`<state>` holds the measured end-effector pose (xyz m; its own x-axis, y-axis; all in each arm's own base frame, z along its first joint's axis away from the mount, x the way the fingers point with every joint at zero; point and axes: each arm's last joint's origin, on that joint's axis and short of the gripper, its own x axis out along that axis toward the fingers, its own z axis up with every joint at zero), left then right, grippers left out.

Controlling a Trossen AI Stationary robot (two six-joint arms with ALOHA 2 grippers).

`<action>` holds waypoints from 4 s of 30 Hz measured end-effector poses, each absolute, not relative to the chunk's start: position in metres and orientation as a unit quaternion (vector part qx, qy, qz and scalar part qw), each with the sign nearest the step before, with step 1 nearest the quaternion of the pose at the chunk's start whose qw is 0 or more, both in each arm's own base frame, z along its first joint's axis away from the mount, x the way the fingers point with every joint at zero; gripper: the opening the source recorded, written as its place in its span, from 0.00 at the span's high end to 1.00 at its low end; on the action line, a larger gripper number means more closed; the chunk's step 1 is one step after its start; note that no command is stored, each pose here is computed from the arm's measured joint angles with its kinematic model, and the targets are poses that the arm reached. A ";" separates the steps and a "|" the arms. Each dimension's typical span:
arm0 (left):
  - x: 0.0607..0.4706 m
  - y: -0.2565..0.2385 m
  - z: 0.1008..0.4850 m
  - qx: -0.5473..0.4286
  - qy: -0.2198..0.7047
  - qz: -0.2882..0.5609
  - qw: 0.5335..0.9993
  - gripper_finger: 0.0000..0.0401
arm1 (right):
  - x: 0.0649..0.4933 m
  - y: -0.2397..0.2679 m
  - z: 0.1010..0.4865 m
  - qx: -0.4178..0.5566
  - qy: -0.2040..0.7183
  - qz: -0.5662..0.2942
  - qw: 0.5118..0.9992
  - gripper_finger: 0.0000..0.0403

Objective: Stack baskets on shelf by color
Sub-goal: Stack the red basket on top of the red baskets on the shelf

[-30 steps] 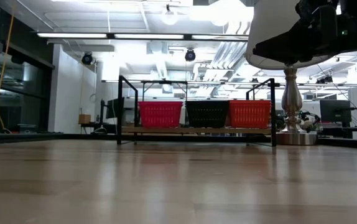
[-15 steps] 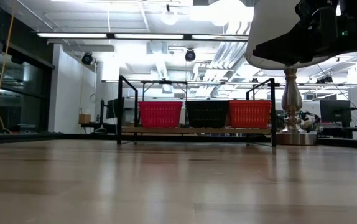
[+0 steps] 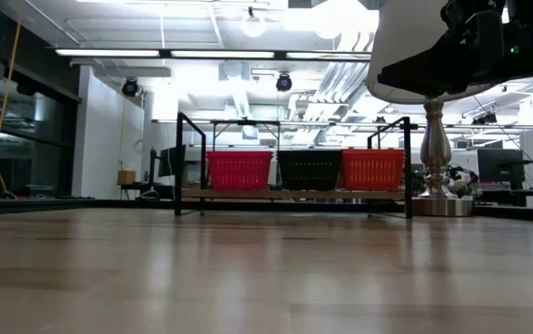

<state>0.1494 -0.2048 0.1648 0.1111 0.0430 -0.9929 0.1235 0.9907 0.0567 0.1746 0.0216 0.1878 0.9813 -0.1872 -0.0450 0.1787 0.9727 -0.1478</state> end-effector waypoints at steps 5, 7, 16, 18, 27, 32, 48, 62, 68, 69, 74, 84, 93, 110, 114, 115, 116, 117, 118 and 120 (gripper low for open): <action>0.152 -0.203 0.163 0.066 0.674 -0.032 0.735 0.73 | 0.175 0.022 0.188 -0.072 0.029 -0.092 0.993 0.67; 0.154 -0.201 0.163 0.059 0.679 -0.030 0.731 0.74 | 0.175 0.022 0.188 -0.072 0.029 -0.092 0.993 0.67; 0.171 -0.184 0.163 0.032 0.716 -0.043 0.696 0.97 | 0.175 0.022 0.188 -0.072 0.029 -0.092 0.993 0.67; 0.180 -0.173 0.166 0.046 0.704 -0.033 0.708 0.99 | 0.175 0.022 0.188 -0.072 0.029 -0.092 0.993 0.67; 0.254 -0.102 0.248 0.166 0.508 0.118 0.837 1.00 | 0.175 0.022 0.188 -0.074 0.029 -0.092 0.993 0.67; 0.288 -0.045 0.309 0.118 0.315 0.344 0.877 1.00 | 0.175 0.022 0.188 -0.072 0.030 -0.093 0.993 0.67; 0.278 0.122 0.291 -0.268 0.155 0.556 0.771 1.00 | 0.174 0.021 0.187 -0.073 0.033 -0.095 0.992 0.67; 0.310 0.111 0.259 -0.238 0.120 0.590 0.763 1.00 | 0.174 0.021 0.187 -0.060 0.033 -0.100 0.993 0.67; 0.306 0.113 0.257 -0.230 0.129 0.609 0.748 1.00 | 0.174 0.021 0.187 -0.063 0.033 -0.100 0.992 0.67; 0.304 0.113 0.256 -0.233 0.131 0.615 0.742 1.00 | 0.174 0.021 0.187 -0.063 0.033 -0.100 0.992 0.67; 0.301 0.112 0.250 -0.241 0.137 0.632 0.724 1.00 | 0.174 0.021 0.187 -0.063 0.033 -0.100 0.992 0.67; 0.303 0.110 0.239 -0.238 0.168 0.630 0.720 1.00 | 0.174 0.021 0.187 -0.063 0.033 -0.100 0.992 0.67; 0.309 0.110 0.227 -0.248 0.192 0.620 0.719 1.00 | 0.174 0.021 0.187 -0.064 0.033 -0.100 0.992 0.67; 0.315 0.111 0.227 -0.231 0.184 0.610 0.735 0.85 | 0.174 0.021 0.187 -0.064 0.033 -0.100 0.992 0.67; 0.318 0.111 0.233 -0.223 0.176 0.598 0.750 0.77 | 0.174 0.021 0.187 -0.064 0.033 -0.100 0.992 0.67; 0.318 0.111 0.233 -0.218 0.179 0.596 0.752 0.75 | 0.174 0.021 0.187 -0.064 0.033 -0.100 0.992 0.67; 0.318 0.111 0.233 -0.217 0.181 0.595 0.753 0.73 | 0.174 0.021 0.187 -0.064 0.033 -0.100 0.992 0.67; 0.318 0.111 0.233 -0.216 0.181 0.594 0.753 0.71 | 0.174 0.021 0.187 -0.064 0.033 -0.100 0.992 0.67; 0.319 0.111 0.233 -0.215 0.181 0.594 0.754 0.69 | 0.174 0.021 0.187 -0.064 0.033 -0.100 0.992 0.67; 0.318 0.111 0.234 -0.215 0.185 0.590 0.756 0.65 | 0.174 0.021 0.187 -0.064 0.033 -0.100 0.992 0.67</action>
<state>0.3181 0.1112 0.2336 0.2358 0.8122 -0.5336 -0.9714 0.2120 -0.1065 0.1744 0.0212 0.1870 0.9778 -0.2028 -0.0530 0.1944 0.9718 -0.1334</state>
